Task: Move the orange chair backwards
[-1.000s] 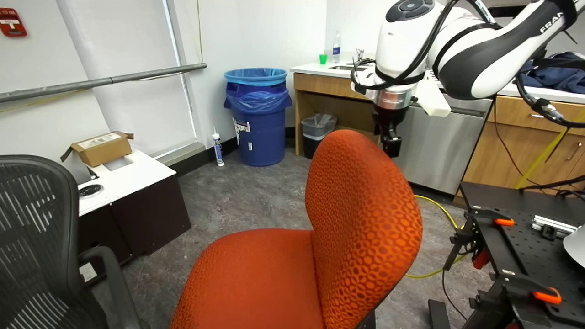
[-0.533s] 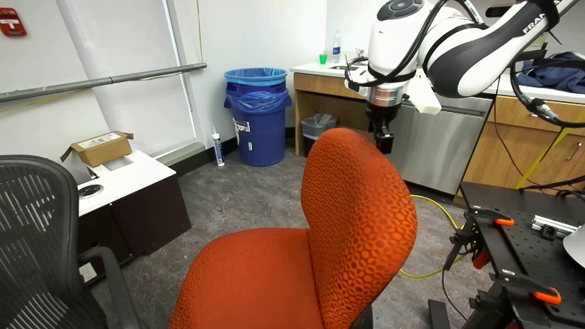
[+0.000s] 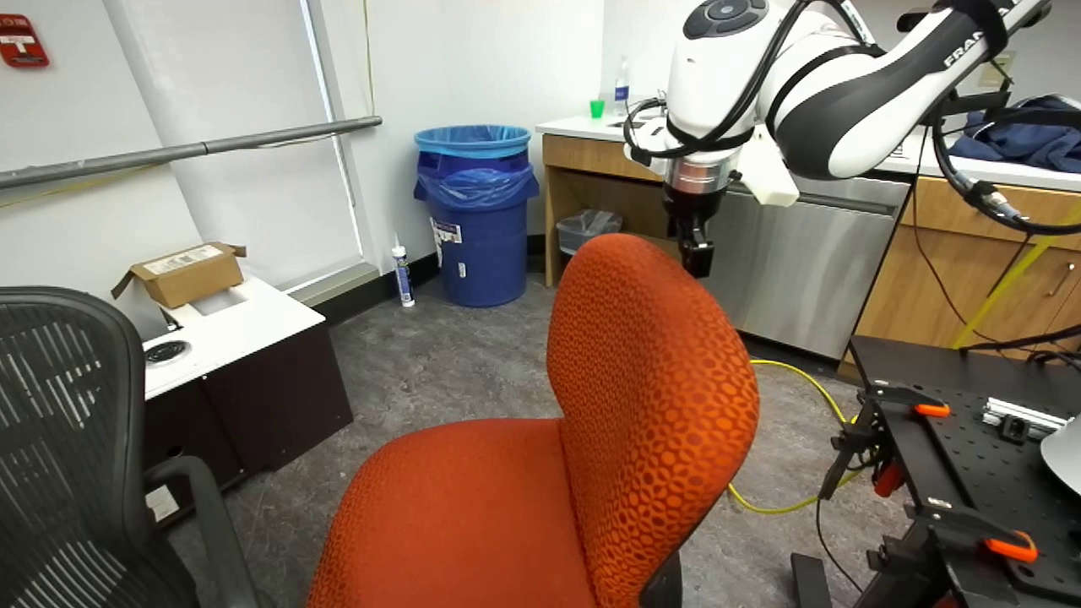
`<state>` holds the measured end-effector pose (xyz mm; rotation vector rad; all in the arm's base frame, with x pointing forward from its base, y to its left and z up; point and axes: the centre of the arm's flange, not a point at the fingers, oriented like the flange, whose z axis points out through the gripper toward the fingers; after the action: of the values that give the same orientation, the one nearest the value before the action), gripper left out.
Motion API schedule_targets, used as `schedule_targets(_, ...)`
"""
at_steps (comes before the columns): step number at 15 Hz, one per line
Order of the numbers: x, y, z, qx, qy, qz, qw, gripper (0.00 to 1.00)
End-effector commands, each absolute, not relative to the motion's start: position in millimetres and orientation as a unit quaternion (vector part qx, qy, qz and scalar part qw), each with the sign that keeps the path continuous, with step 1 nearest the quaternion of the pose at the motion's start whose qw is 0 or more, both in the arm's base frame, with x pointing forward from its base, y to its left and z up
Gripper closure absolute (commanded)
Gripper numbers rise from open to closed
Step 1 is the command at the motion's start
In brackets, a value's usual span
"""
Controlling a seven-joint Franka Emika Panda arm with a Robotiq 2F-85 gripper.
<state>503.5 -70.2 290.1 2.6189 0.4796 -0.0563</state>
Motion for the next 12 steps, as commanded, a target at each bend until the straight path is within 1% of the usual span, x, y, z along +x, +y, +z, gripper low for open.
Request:
schedule_targets(1, 511, -50, 288, 0.956, 0.163, 0.008, 0.242, 0.0)
schedule_targets(6, 461, -37, 284, 0.962, 0.122, -0.028, 0.244, 0.0)
schedule_targets(12, 400, 10, 262, 0.961, 0.114, -0.078, 0.241, 0.0)
